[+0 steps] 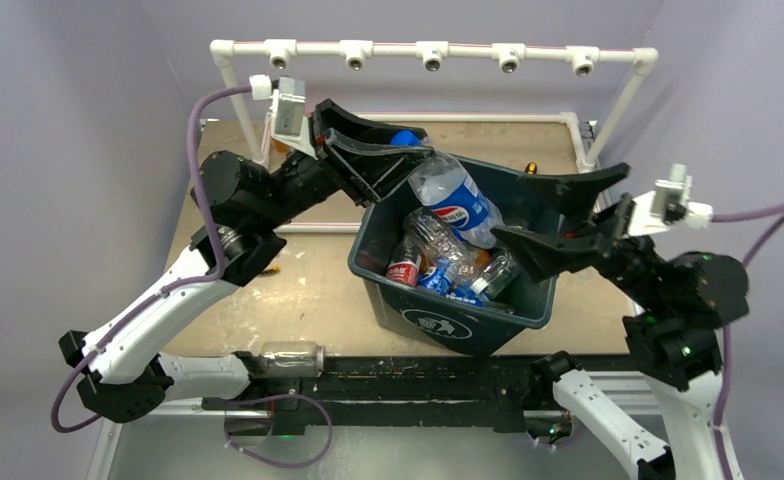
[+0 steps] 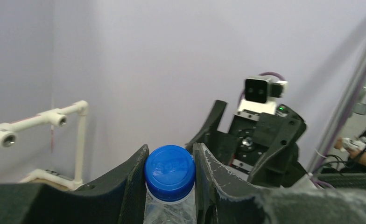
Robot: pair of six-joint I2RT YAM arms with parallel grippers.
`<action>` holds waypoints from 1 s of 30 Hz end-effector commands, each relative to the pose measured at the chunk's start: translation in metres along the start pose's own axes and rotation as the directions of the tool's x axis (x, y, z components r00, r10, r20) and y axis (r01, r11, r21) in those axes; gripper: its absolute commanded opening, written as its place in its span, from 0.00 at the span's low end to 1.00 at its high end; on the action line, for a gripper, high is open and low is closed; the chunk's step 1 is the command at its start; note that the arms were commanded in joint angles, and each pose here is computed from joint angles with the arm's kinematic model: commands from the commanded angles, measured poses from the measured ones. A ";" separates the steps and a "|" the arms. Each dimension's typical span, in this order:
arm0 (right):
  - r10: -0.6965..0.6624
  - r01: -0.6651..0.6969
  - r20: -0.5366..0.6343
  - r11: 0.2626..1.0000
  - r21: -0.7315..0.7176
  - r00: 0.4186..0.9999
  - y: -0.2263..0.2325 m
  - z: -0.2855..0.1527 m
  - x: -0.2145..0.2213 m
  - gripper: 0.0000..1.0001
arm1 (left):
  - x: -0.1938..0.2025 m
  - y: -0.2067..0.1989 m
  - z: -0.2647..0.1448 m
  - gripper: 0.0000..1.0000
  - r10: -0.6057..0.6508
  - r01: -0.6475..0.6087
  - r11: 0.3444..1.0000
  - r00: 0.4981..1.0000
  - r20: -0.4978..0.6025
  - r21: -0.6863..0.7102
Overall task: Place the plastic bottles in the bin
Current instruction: Place the plastic bottle in the trash bin.
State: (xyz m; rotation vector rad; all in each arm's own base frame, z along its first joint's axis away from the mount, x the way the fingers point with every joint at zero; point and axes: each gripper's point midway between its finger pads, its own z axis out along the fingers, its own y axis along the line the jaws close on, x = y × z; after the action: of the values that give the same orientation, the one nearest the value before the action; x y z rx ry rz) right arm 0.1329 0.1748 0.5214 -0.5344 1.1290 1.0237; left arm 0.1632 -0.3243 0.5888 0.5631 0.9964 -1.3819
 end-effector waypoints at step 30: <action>-0.101 -0.005 0.301 0.943 0.334 0.948 -0.011 -0.070 -0.069 0.99 | 0.012 0.131 -0.094 0.99 0.078 -0.215 0.628 0.974 -0.214 -0.748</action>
State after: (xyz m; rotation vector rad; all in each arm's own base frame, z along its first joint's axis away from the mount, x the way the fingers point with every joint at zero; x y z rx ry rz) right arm 0.1136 0.1044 0.5542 -0.1763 0.9979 0.8569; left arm 0.2539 -0.2878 0.5200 0.2062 1.3829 -0.9251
